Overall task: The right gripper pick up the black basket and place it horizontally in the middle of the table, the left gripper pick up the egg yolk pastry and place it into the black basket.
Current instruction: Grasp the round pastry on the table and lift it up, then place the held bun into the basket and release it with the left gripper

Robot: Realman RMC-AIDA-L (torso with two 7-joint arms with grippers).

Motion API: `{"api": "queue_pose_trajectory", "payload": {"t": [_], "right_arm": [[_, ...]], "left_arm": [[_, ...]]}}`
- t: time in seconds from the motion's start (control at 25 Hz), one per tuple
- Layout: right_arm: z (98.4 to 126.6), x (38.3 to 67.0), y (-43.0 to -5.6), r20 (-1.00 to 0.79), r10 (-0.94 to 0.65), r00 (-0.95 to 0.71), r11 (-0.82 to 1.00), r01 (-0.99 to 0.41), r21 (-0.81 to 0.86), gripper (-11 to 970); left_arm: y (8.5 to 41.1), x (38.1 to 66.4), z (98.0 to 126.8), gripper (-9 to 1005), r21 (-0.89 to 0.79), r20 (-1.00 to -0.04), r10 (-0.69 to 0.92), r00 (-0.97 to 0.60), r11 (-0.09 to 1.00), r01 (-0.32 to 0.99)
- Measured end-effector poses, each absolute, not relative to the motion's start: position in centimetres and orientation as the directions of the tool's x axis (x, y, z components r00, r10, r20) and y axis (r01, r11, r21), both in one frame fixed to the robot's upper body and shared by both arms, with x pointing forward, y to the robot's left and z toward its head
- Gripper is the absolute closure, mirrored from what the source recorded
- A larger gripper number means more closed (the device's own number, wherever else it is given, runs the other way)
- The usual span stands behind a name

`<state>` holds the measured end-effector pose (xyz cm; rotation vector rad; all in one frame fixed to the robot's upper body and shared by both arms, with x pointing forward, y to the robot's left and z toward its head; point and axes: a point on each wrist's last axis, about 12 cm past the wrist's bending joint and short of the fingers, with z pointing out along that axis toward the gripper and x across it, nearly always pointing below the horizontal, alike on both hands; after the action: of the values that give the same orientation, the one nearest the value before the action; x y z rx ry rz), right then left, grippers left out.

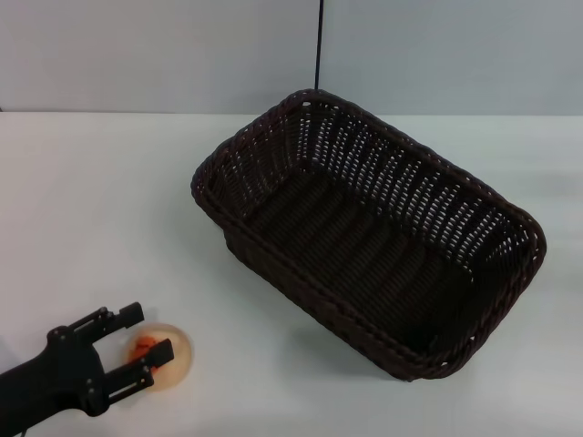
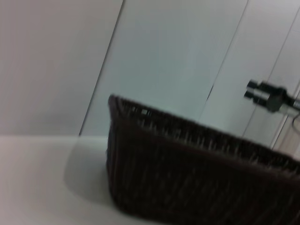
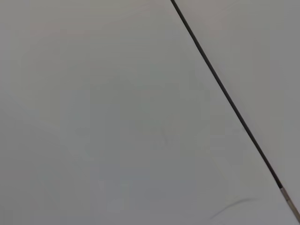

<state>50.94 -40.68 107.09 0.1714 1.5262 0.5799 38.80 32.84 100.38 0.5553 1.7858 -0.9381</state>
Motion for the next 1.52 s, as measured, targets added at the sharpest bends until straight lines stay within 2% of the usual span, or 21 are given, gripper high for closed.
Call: {"api": "queue_pose_trajectory", "payload": {"t": [0.52, 0.84, 1.04, 1.28, 1.32, 1.48, 1.52], "right_arm": [[106.6, 50.9, -40.2, -0.878, 0.472, -0.077, 0.845, -0.246, 0.475, 370], [106.2, 50.8, -39.9, -0.882, 0.464, -0.083, 0.848, -0.246, 0.469, 370], [106.1, 50.9, -39.7, -0.88, 0.468, -0.086, 0.845, -0.248, 0.474, 370], [106.2, 51.2, -39.3, -0.879, 0.469, -0.087, 0.841, -0.259, 0.475, 370], [106.2, 51.3, -39.3, -0.878, 0.47, -0.087, 0.84, -0.261, 0.475, 370], [106.1, 51.5, -38.8, -0.875, 0.475, -0.093, 0.834, -0.27, 0.481, 370], [106.1, 51.5, -38.7, -0.873, 0.478, -0.094, 0.832, -0.27, 0.484, 370]], "left_arm": [[32.8, 39.0, 99.4, 273, -0.341, -0.898, 0.012, -0.441, 0.614, 0.712], [32.6, 39.0, 99.6, 696, -0.338, -0.906, -0.001, -0.424, 0.605, 0.721], [32.4, 39.1, 100.5, 769, -0.344, -0.922, -0.059, -0.383, 0.576, 0.741], [32.4, 39.8, 102.8, 857, -0.334, -0.942, -0.222, -0.251, 0.56, 0.758], [31.8, 40.8, 103.4, 863, -0.334, -0.936, -0.29, -0.198, 0.56, 0.758], [30.8, 42.5, 104.1, 890, -0.328, -0.927, -0.347, -0.146, 0.555, 0.764], [29.8, 43.9, 104.5, 896, -0.314, -0.924, -0.361, -0.124, 0.537, 0.783]]}}
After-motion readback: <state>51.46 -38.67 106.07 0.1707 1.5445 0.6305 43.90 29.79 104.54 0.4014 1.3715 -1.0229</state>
